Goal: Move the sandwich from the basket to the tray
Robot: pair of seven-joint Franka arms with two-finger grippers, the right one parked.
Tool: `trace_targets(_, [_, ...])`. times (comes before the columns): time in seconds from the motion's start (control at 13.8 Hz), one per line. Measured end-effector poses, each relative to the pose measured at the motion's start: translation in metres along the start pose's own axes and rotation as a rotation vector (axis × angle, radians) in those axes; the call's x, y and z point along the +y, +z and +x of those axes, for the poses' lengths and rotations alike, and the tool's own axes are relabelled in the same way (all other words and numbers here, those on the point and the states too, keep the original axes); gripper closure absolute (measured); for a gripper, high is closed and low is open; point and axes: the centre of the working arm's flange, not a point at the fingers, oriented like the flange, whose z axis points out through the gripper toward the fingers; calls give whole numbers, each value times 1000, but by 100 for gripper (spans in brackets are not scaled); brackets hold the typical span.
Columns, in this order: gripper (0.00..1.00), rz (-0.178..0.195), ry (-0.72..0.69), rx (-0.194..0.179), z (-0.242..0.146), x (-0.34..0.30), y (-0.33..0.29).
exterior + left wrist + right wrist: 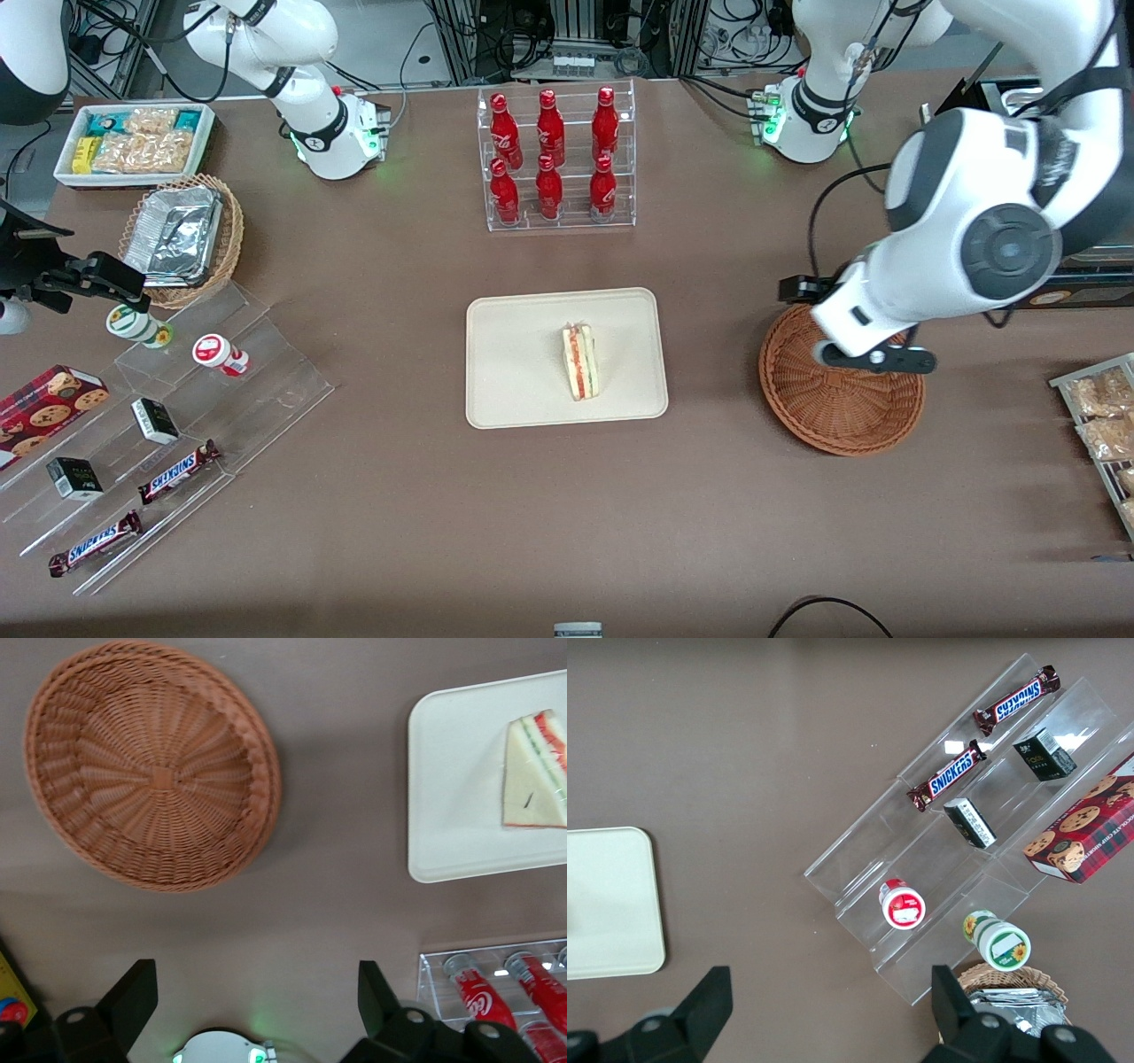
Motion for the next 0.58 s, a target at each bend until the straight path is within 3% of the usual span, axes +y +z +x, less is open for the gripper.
trace_targets(0.44, [0, -31, -55, -6, -44, -56, -19])
trace_targets(0.58, [0, -25, -58, -16, -61, -61, -29])
